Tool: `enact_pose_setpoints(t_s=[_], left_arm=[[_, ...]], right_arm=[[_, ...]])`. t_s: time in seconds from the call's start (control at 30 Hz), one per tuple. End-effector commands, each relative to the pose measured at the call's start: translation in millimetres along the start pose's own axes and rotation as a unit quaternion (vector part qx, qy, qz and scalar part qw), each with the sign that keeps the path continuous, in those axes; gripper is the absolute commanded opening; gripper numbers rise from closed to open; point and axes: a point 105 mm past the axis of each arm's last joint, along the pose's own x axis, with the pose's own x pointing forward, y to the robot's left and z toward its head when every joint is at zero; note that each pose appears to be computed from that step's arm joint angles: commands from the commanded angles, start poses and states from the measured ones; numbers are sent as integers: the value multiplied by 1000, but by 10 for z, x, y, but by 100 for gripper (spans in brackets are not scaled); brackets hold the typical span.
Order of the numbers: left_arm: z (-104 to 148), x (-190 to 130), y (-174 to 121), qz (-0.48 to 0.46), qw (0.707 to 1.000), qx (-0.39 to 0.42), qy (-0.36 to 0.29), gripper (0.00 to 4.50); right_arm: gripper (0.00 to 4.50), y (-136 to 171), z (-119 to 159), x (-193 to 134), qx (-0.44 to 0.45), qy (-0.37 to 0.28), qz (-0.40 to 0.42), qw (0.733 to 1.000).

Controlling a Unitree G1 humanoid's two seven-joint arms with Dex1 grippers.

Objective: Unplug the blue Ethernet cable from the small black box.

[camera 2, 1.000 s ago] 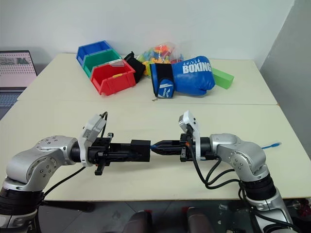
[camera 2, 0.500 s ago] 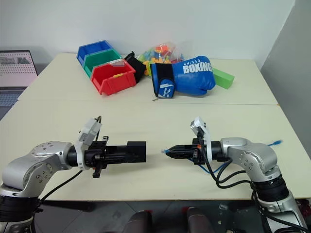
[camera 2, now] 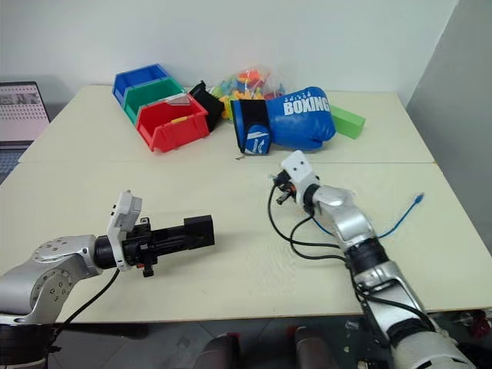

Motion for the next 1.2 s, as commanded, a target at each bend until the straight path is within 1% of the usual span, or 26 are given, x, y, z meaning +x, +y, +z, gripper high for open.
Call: enact_pose_setpoints(t_s=[0.03, 0.07, 0.13, 0.27, 0.3, 0.37, 0.5, 0.53, 0.57, 0.6, 0.7, 0.77, 0.83, 0.93, 1.0, 1.1, 1.17, 1.2], left_arm=[[37, 22, 11, 15, 999, 28, -10, 78], [33, 30, 14, 19, 999, 31, -12, 78], [25, 38, 21, 26, 999, 33, -16, 78], [8, 33, 73, 54, 997, 41, -25, 78], [9, 35, 113, 68, 996, 46, -29, 78], [29, 41, 215, 100, 992, 62, -39, 78], [141, 41, 569, 215, 967, 118, -67, 78], [174, 27, 680, 249, 957, 132, -74, 78], [208, 9, 782, 281, 945, 146, -82, 78], [239, -9, 887, 310, 934, 154, -90, 78], [266, -34, 1197, 388, 901, 165, -103, 78], [229, -32, 1347, 426, 884, 162, -102, 78], [188, 5, 1420, 439, 878, 163, -101, 78], [71, 16, 1524, 467, 868, 136, -103, 78], [-10, 4, 1568, 480, 863, 122, -100, 78], [-191, -7, 1594, 487, 864, 95, -88, 78], [-243, -10, 1594, 485, 867, 81, -88, 149], [-257, -5, 1584, 480, 869, 76, -91, 161]], right_arm=[[44, -76, 74, 162, -12, 2, -29, 999], [79, -84, 54, 184, -12, 6, -33, 999], [118, -101, 37, 202, -6, 8, -35, 999], [228, -149, 119, 170, 11, -17, -27, 999], [249, -149, 154, 146, 23, -27, -15, 999], [277, -116, 226, 77, 44, -47, 18, 998], [375, 41, 437, -246, 47, -93, 104, 989], [404, 111, 491, -366, 42, -101, 131, 985], [418, 184, 537, -484, 32, -106, 156, 982], [444, 270, 585, -613, 20, -110, 181, 977], [444, 529, 713, -942, 1, -114, 237, 965], [444, 627, 747, -1029, 1, -111, 245, 963], [444, 707, 738, -1057, 0, -103, 248, 963], [444, 832, 689, -1057, 0, -91, 250, 964], [444, 868, 673, -1048, 1, -86, 249, 965], [444, 875, 673, -1020, 5, -84, 241, 967], [446, 870, 678, -1010, 5, -83, 237, 968], [446, 866, 677, -1010, 4, -83, 236, 968]])
